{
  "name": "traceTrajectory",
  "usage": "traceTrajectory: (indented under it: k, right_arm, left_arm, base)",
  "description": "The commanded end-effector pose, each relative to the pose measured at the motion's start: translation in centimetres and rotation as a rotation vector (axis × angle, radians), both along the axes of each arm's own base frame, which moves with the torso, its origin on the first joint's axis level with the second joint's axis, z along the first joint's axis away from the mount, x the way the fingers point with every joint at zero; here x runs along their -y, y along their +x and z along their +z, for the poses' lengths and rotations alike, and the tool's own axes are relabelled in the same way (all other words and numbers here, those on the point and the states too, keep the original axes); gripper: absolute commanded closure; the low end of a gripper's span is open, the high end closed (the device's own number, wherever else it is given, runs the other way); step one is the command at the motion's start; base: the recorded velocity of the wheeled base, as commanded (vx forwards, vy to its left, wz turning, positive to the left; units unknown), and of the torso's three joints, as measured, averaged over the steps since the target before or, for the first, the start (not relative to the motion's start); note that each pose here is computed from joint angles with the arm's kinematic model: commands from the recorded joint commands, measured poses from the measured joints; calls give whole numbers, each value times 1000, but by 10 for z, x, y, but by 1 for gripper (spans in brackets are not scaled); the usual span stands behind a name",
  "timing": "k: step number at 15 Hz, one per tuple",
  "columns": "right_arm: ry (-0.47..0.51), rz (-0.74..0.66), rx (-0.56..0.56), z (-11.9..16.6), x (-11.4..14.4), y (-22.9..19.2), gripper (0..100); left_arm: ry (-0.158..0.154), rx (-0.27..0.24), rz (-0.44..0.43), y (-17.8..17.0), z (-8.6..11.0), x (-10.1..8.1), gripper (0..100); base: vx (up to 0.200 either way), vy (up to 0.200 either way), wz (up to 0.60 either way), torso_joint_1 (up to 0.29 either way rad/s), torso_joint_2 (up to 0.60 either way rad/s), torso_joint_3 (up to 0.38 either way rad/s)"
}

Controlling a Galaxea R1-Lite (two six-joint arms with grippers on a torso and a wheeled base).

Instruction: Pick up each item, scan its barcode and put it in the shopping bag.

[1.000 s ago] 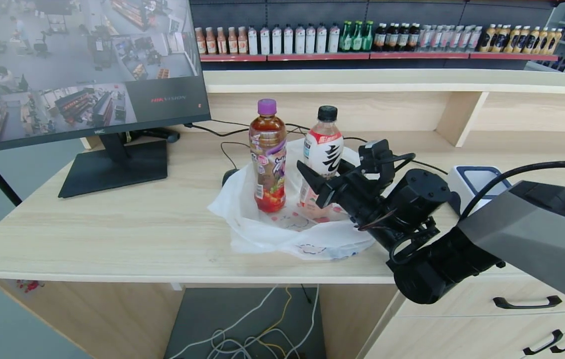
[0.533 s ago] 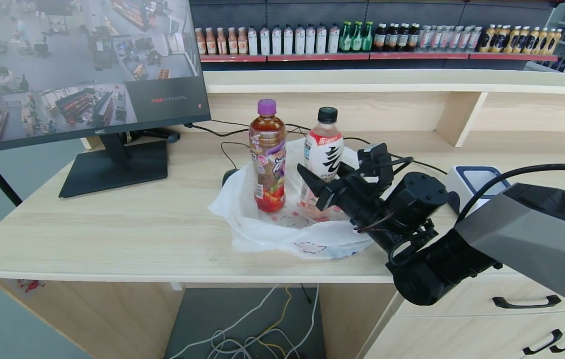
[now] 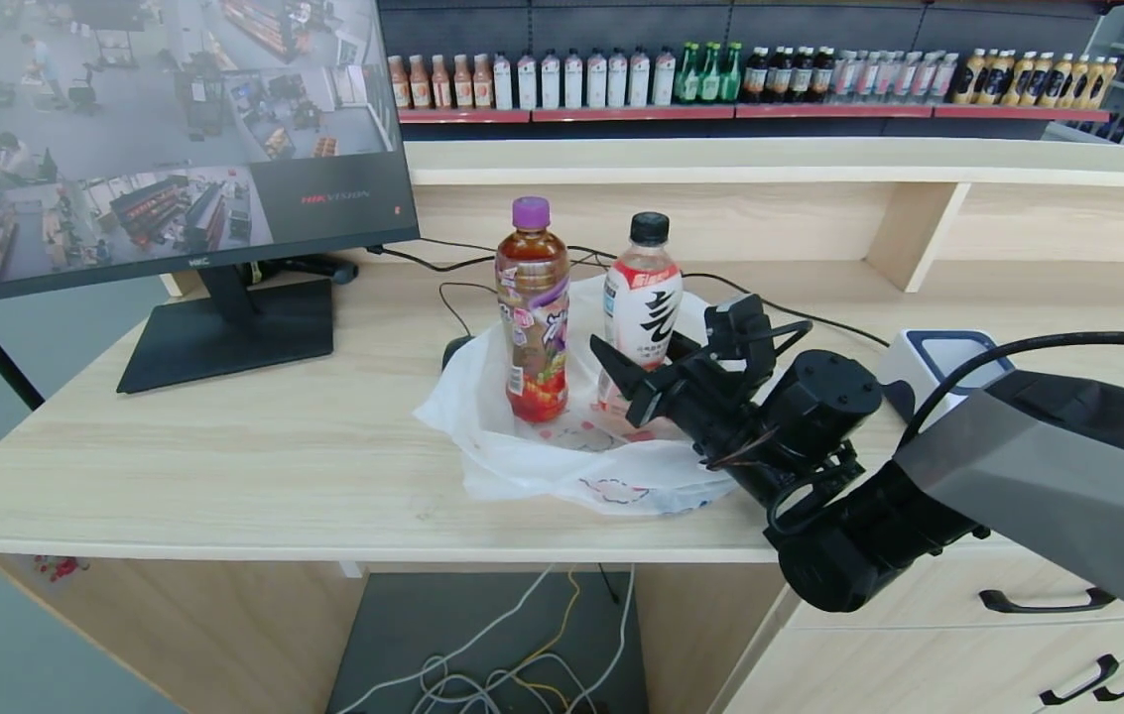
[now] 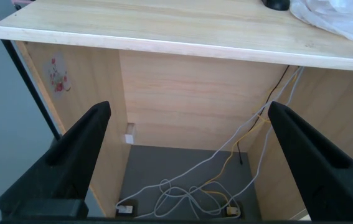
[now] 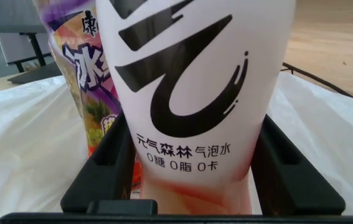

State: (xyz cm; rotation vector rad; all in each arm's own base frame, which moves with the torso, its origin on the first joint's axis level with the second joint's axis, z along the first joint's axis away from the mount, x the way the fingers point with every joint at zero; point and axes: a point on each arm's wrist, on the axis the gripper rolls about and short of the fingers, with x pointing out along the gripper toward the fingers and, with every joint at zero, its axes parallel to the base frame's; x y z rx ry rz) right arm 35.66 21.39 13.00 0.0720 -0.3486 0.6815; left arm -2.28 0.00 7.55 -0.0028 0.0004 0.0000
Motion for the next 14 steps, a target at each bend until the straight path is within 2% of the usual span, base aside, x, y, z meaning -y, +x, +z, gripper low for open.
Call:
traceTrajectory:
  k: [1,6,7,11,14]
  right_arm:
    - [-1,1,-2,-1,0,0,100]
    - [12,-5,19,8,2,-1,100]
    - [17,-15,27,11,5,2,0]
    - [18,-25,13,19,15,-11,0]
    - [25,-22,47,40,21,-30,0]
  left_arm:
    - [0,0,0,0,0,0,0]
    - [-2,0,0,0,0,0,0]
    - [0,0,0,0,0,0,0]
    - [1,0,0,0,0,0,0]
    - [1,0,0,0,0,0,0]
  base:
    - [0,0,0,0,0,0]
    - [0,0,0,0,0,0]
    - [0,0,0,0,0,0]
    - [0,0,0,0,0,0]
    - [0,0,0,0,0,0]
